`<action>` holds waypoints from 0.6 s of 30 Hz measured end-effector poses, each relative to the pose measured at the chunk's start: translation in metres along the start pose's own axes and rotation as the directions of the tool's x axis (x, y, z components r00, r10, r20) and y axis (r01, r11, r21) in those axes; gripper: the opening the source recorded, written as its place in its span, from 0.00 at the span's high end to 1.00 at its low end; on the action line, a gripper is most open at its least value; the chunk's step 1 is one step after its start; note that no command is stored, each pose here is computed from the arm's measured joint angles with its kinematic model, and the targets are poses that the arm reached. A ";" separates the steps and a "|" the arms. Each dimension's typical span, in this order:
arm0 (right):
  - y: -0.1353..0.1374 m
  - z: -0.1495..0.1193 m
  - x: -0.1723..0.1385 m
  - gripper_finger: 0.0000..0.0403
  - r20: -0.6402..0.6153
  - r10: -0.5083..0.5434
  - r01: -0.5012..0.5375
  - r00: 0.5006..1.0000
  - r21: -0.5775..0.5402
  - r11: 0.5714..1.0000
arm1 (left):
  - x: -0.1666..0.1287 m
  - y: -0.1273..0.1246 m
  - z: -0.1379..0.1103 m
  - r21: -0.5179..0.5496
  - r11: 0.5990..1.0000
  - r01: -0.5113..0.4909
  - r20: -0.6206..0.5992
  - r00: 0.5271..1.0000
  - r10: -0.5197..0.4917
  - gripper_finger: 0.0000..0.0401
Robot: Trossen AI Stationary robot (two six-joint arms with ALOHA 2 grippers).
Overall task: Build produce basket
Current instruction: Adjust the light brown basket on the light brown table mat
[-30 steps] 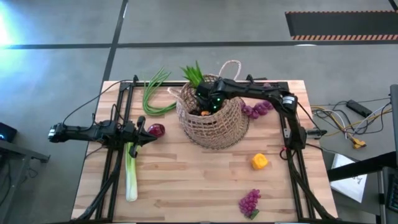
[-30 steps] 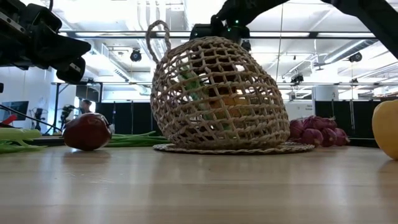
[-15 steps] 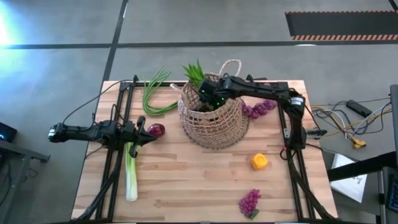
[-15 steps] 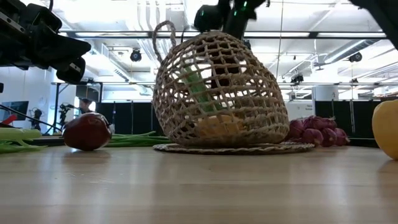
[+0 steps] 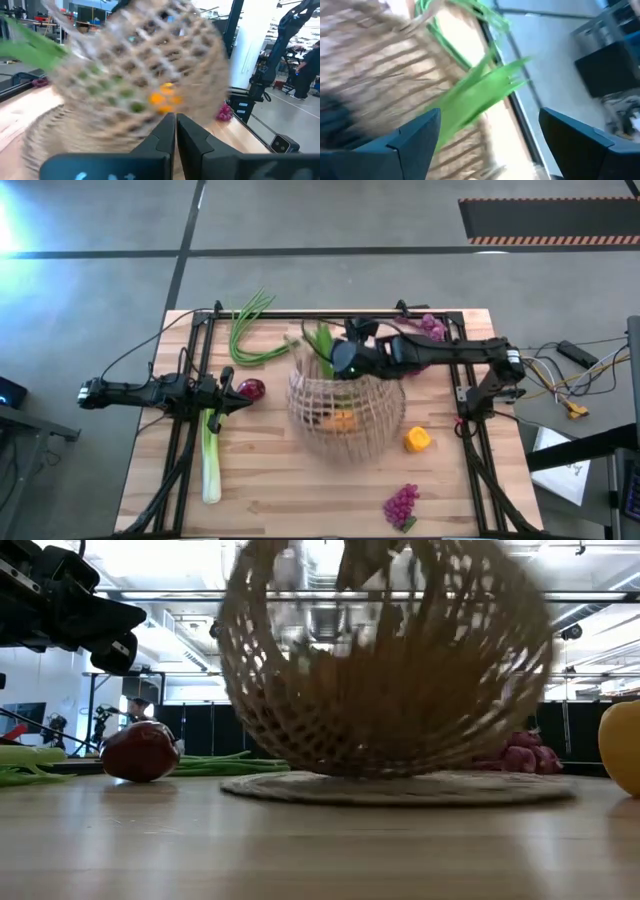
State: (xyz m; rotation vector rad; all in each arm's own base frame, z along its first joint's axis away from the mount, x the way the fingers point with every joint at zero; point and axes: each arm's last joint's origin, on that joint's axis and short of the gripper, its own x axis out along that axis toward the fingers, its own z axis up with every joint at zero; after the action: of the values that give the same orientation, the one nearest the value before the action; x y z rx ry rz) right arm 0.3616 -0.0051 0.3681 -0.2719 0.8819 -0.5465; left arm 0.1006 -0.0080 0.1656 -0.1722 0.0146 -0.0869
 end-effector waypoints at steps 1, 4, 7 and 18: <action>0.003 -0.001 -0.001 0.19 0.001 -0.007 0.007 1.000 -0.006 1.000 | 0.000 0.000 0.000 0.000 1.000 -0.001 0.000 1.000 0.001 1.00; 0.012 -0.006 0.009 0.19 -0.026 -0.011 0.011 1.000 0.000 1.000 | 0.000 0.000 0.000 0.000 1.000 0.000 0.000 1.000 0.000 1.00; 0.023 -0.014 0.024 0.19 -0.074 -0.015 0.013 0.997 -0.034 0.999 | 0.000 0.000 0.000 0.000 1.000 0.000 0.000 1.000 0.000 1.00; 0.032 -0.018 0.032 0.19 -0.096 -0.055 0.046 0.994 -0.087 0.995 | 0.000 0.000 0.000 0.000 1.000 0.000 0.000 1.000 0.000 1.00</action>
State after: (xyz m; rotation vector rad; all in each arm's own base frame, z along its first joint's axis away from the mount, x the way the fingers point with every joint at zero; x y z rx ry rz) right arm 0.3751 0.0034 0.3220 -0.3477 0.9978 -0.5741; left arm 0.1006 -0.0080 0.1656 -0.1723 0.0147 -0.0864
